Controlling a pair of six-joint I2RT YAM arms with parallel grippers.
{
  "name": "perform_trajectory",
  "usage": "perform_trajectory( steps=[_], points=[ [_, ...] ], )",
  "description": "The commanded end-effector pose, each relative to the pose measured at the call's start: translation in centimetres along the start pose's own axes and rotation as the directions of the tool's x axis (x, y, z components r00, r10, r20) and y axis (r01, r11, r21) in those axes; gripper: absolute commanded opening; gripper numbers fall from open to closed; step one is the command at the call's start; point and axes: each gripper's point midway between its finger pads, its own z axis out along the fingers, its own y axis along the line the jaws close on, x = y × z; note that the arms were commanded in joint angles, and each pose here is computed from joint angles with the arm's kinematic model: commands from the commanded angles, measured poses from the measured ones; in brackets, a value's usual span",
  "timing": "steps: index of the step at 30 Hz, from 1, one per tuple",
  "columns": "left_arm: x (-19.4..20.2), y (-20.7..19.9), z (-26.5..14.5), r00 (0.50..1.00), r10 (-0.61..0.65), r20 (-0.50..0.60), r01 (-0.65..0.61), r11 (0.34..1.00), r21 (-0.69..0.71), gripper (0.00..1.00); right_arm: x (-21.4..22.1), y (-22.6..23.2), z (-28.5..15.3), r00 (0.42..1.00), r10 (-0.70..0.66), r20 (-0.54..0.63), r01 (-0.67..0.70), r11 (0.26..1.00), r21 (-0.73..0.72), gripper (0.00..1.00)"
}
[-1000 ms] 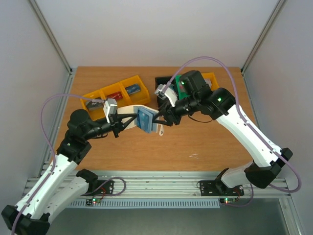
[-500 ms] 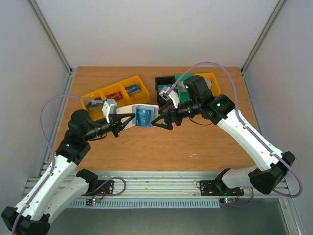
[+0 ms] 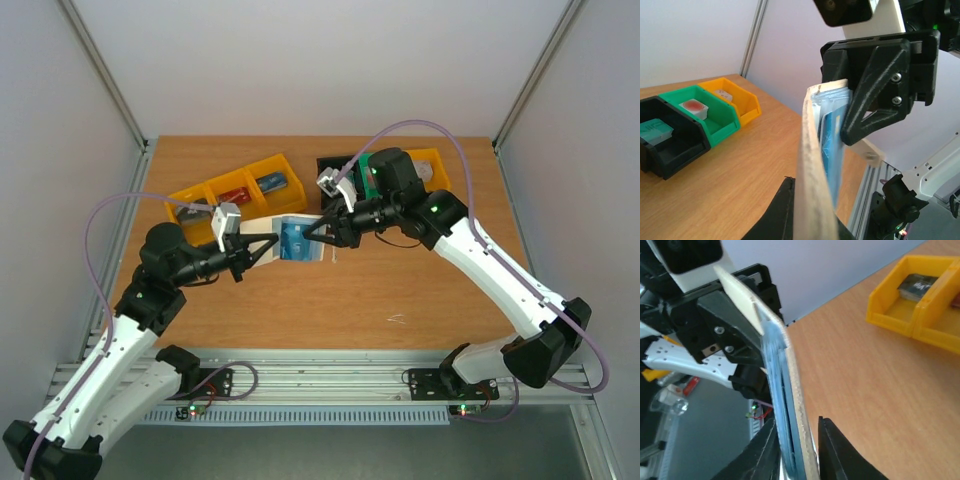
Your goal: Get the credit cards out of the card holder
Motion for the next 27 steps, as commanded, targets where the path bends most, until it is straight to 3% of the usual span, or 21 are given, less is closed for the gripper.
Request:
perform_trajectory(
  steps=[1, 3, 6, 7, 10, 12, 16, 18, 20, 22, 24, 27],
  points=[
    [-2.6, -1.1, -0.3, 0.997, 0.033, 0.077, -0.035, 0.999, 0.025, 0.0, -0.6, 1.9, -0.2, 1.0, -0.018, 0.014, 0.019, 0.995, -0.101, 0.12],
    [-2.6, 0.2, -0.3, 0.996, 0.019, 0.088, -0.015, 0.999, -0.043, 0.01, -0.4, 1.8, -0.4, 1.0, -0.02, 0.009, 0.02, 0.996, -0.089, 0.02],
    [-2.2, 4.4, -1.0, 0.993, -0.027, 0.112, 0.056, 0.962, -0.267, 0.38, 0.0, 0.0, -0.6, 1.0, 0.028, -0.006, -0.028, 1.0, 0.006, 0.01],
    [-2.1, 5.9, -1.4, 0.992, -0.032, 0.123, 0.073, 0.935, -0.348, 0.44, 0.1, -0.9, -0.7, 0.999, 0.052, -0.012, -0.051, 0.997, 0.053, 0.01],
    [-2.1, 8.9, -2.7, 0.989, -0.006, 0.145, 0.08, 0.858, -0.508, 0.55, 1.1, -4.7, -0.9, 0.987, 0.154, -0.037, -0.139, 0.957, 0.254, 0.01],
    [-2.5, 8.8, -2.9, 0.99, 0.064, 0.128, 0.013, 0.854, -0.52, 0.59, 1.9, -8.6, -2.1, 0.965, 0.262, -0.011, -0.226, 0.852, 0.472, 0.01],
    [-2.9, 6.4, -2.1, 0.981, 0.167, 0.096, -0.114, 0.905, -0.41, 0.59, 2.9, -11.6, -3.8, 0.932, 0.362, 0.03, -0.286, 0.681, 0.674, 0.01],
    [-2.6, 3.3, -1.0, 0.973, 0.214, 0.085, -0.188, 0.952, -0.24, 0.48, 2.6, -11.4, -3.6, 0.944, 0.329, 0.012, -0.24, 0.661, 0.711, 0.01],
    [-1.7, -0.5, -0.2, 0.965, 0.251, 0.077, -0.25, 0.968, -0.015, 0.38, 1.9, -10.3, -2.3, 0.959, 0.282, -0.017, -0.193, 0.699, 0.688, 0.01],
    [-0.5, -3.5, 0.5, 0.969, 0.242, 0.053, -0.247, 0.956, 0.158, 0.37, 1.0, -8.9, -0.9, 0.969, 0.245, -0.031, -0.175, 0.77, 0.613, 0.01],
    [0.6, -4.3, 1.4, 0.985, 0.172, 0.007, -0.17, 0.961, 0.218, 0.35, 0.1, -7.0, 0.3, 0.98, 0.193, -0.039, -0.147, 0.849, 0.508, 0.01],
    [0.7, -2.7, 2.6, 0.998, 0.052, -0.017, -0.049, 0.986, 0.158, 0.32, -1.1, -3.4, 0.9, 0.995, 0.094, -0.027, -0.08, 0.939, 0.334, 0.01]
  ],
)
